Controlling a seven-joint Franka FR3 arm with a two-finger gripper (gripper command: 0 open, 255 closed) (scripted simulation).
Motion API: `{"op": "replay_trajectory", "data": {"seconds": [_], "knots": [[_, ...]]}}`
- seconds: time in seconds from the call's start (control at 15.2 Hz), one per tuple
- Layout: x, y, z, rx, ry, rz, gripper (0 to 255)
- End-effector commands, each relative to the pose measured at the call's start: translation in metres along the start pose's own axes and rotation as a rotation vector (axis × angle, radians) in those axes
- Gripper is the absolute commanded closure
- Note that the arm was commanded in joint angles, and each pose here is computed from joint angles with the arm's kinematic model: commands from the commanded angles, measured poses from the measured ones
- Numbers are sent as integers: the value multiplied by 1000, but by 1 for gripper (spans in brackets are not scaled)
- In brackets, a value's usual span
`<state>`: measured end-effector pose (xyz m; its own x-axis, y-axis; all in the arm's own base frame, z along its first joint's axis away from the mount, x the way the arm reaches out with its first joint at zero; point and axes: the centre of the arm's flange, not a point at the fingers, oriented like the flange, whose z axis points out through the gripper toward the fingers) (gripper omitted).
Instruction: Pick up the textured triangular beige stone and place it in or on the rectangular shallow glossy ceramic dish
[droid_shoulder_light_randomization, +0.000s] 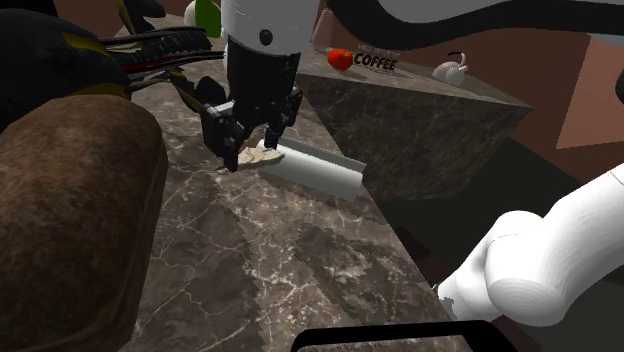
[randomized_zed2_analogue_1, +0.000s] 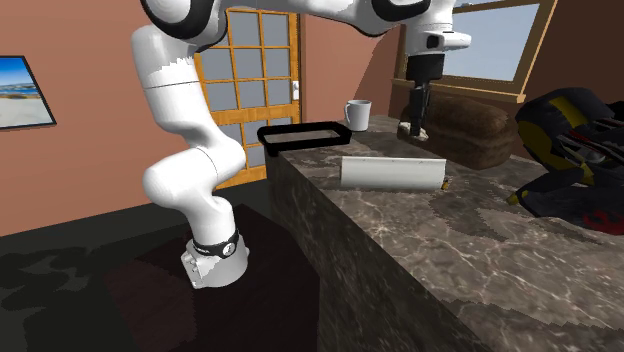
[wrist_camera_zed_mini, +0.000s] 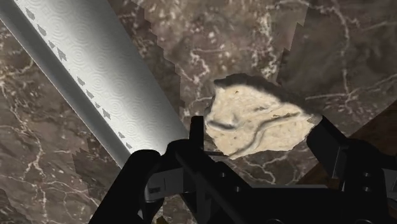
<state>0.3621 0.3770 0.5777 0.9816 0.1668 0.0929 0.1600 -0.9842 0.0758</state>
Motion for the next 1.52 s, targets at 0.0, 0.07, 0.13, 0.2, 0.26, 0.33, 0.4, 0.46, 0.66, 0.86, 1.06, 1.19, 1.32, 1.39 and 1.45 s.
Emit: {"op": "replay_trajectory", "data": {"seconds": [0.0, 0.07, 0.13, 0.2, 0.26, 0.33, 0.4, 0.46, 0.66, 0.86, 1.06, 1.19, 1.32, 1.39, 1.45], "knots": [[-23, -6, -4, 0, 0, 0, 255], [-36, -8, -5, 0, 0, 0, 255], [-49, -11, -7, 0, 0, 0, 255], [-62, -13, -9, 0, 0, 0, 255], [-75, -15, -10, 0, 0, 0, 255], [-87, -17, -12, 0, 0, 0, 255], [-100, -20, -13, 0, 0, 0, 255], [-113, -22, -15, 0, 0, 0, 255], [-152, -29, -20, 0, 0, 0, 255], [-191, -36, -24, 0, 0, 0, 255], [-229, -43, -29, 0, 0, 0, 255], [-255, -47, -32, 0, 0, 0, 255], [-281, -52, -35, 0, 0, 0, 255], [-294, -54, -37, 0, 0, 0, 255], [-307, -56, -39, 0, 0, 0, 255]]}}
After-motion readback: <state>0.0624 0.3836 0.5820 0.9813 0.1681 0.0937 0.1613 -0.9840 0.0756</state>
